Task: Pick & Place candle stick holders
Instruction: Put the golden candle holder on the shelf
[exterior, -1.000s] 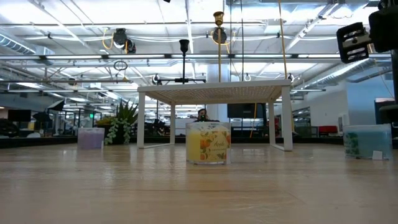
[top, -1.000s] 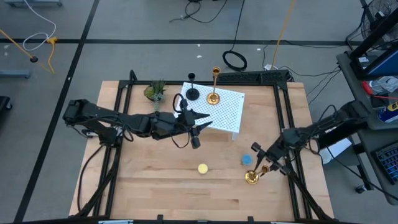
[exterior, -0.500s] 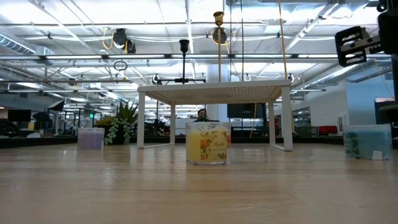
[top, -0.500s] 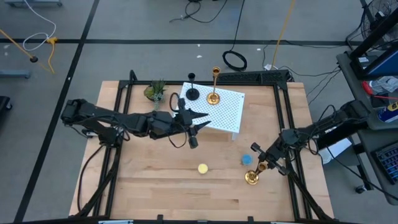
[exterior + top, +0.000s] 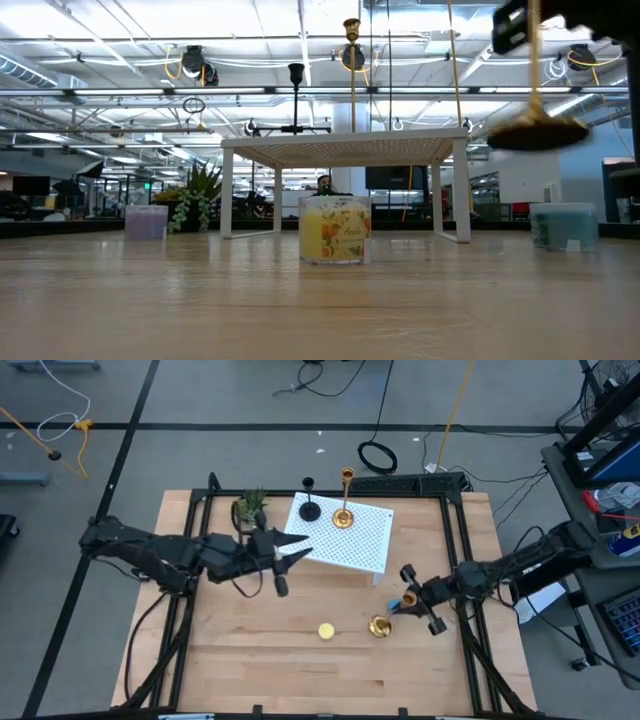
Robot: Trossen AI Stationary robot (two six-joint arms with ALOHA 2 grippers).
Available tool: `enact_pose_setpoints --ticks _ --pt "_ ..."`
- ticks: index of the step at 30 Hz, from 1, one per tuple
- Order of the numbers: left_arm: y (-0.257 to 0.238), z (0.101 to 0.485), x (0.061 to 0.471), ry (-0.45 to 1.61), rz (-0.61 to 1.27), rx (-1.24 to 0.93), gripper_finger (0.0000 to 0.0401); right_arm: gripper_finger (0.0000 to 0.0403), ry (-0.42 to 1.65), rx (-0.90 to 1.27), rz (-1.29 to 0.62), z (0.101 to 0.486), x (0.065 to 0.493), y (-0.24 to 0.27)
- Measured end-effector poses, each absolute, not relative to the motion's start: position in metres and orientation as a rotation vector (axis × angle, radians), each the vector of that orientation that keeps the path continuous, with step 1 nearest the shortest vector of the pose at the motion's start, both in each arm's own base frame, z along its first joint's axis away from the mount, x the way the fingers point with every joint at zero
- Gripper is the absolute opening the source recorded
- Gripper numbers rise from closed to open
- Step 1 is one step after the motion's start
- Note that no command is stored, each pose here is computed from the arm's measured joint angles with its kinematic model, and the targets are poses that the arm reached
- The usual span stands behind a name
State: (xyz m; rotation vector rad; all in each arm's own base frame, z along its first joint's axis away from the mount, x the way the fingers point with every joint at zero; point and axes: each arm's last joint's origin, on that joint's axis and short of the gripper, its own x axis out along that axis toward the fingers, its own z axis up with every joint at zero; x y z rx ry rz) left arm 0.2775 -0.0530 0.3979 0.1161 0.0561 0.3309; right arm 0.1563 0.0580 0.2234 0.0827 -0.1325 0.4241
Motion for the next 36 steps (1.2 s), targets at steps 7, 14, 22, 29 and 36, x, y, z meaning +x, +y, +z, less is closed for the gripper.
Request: enact_pose_setpoints --ticks 7,14,22,29,36 --pt "-0.052 0.397 0.272 0.092 0.337 0.119 0.0134 0.0011 -0.248 -0.047 0.129 0.286 0.174 0.04" --pt "-0.052 0.394 0.272 0.119 0.337 0.091 0.0134 0.0012 -0.135 -0.183 -0.306 0.316 0.186 -0.005" --pt "-0.053 0.394 0.272 0.118 0.333 0.092 0.0134 0.0012 -0.099 -0.128 -0.579 0.31 0.19 -0.063" --pt "-0.053 0.394 0.272 0.117 0.333 0.092 0.0134 0.0013 -0.058 -0.007 -0.523 0.293 0.197 -0.098" --pt "-0.053 0.393 0.272 0.126 0.331 0.096 0.0134 0.002 -0.049 0.007 -0.513 0.289 0.198 -0.107"
